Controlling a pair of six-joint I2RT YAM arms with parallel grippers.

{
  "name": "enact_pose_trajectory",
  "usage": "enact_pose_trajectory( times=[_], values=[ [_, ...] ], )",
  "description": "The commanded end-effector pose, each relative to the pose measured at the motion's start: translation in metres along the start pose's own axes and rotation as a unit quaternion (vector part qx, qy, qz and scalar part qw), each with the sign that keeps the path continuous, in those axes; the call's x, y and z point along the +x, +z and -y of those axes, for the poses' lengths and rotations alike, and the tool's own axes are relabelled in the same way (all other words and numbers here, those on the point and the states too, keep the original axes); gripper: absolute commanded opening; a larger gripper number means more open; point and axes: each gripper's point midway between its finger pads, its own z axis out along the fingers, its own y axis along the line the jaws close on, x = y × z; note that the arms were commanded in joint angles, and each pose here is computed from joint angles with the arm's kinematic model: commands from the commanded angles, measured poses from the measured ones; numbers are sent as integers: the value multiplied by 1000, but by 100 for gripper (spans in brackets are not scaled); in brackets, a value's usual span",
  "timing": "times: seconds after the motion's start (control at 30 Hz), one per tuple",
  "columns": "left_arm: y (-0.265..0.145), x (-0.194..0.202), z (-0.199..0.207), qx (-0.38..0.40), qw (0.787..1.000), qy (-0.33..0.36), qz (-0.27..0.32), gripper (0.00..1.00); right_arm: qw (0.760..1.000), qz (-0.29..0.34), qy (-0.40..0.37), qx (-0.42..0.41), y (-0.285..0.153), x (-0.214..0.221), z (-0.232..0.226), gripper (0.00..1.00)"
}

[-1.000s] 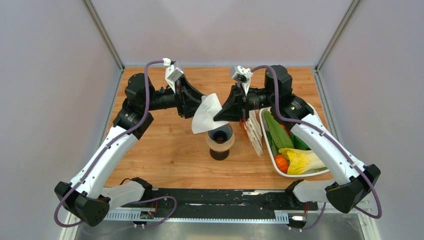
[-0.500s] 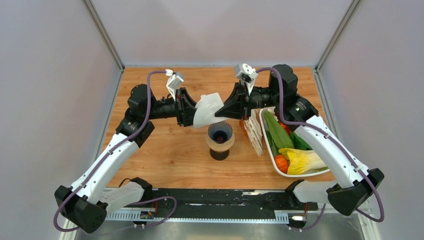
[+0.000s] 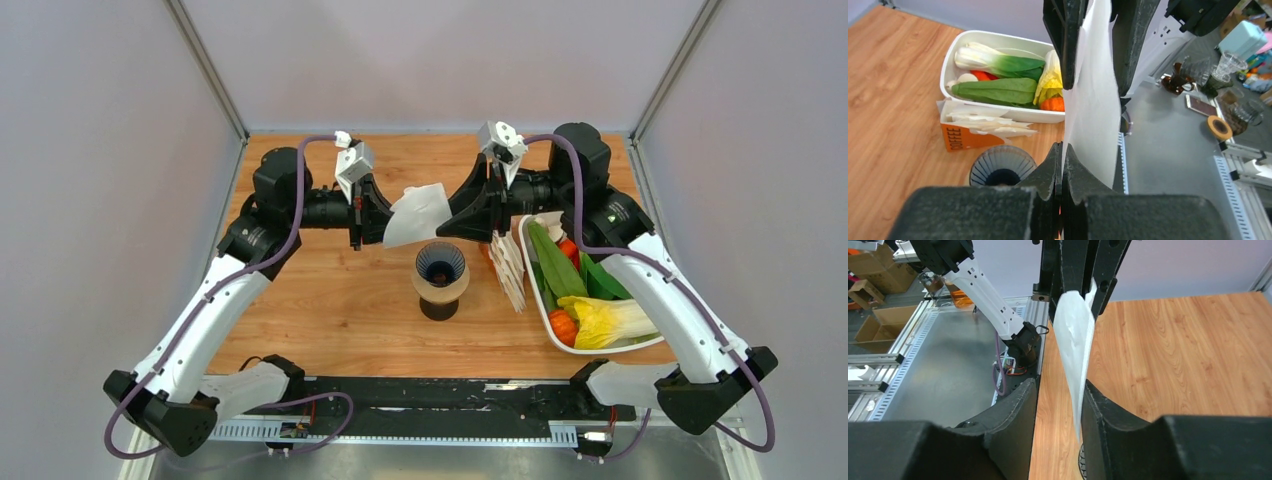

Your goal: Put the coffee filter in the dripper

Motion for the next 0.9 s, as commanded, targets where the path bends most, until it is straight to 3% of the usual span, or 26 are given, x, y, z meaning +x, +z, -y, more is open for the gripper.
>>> enact_pose_trajectory(
  times=[0.0, 0.17, 0.2, 0.23, 0.27, 0.33, 0.4, 0.53, 0.87],
  values=[
    [-2, 9, -1, 21, 995, 77, -58, 0, 999, 2, -36, 6, -2, -14, 3, 37],
    [-2, 13, -5, 19, 991, 97, -91, 0, 999, -1, -37, -7, 3, -14, 6, 3],
    [-3, 12, -6, 13, 991, 98, -90, 5, 999, 0, -42, -5, 2, -15, 7, 0],
    [-3, 11, -9, 0, 993, 86, -86, 12, 999, 0, -49, 0, 2, -15, 8, 0],
    [-3, 10, -12, -9, 994, 77, -82, 30, 998, 1, -58, 5, 1, -16, 10, 0],
    [-5, 9, -16, -26, 997, 32, -62, 57, 997, 3, -73, 18, 0, -19, 13, 0],
    [-6, 5, -21, -33, 999, -31, -26, 63, 996, 6, -82, 28, -1, -23, 15, 0],
    [-10, -14, -27, -31, 989, -135, 60, 64, 994, 13, -98, 40, -3, -26, 17, 0],
    [-5, -13, -40, -22, 945, -308, 109, 65, 986, 29, -144, 83, -1, -32, 27, 0]
  ],
)
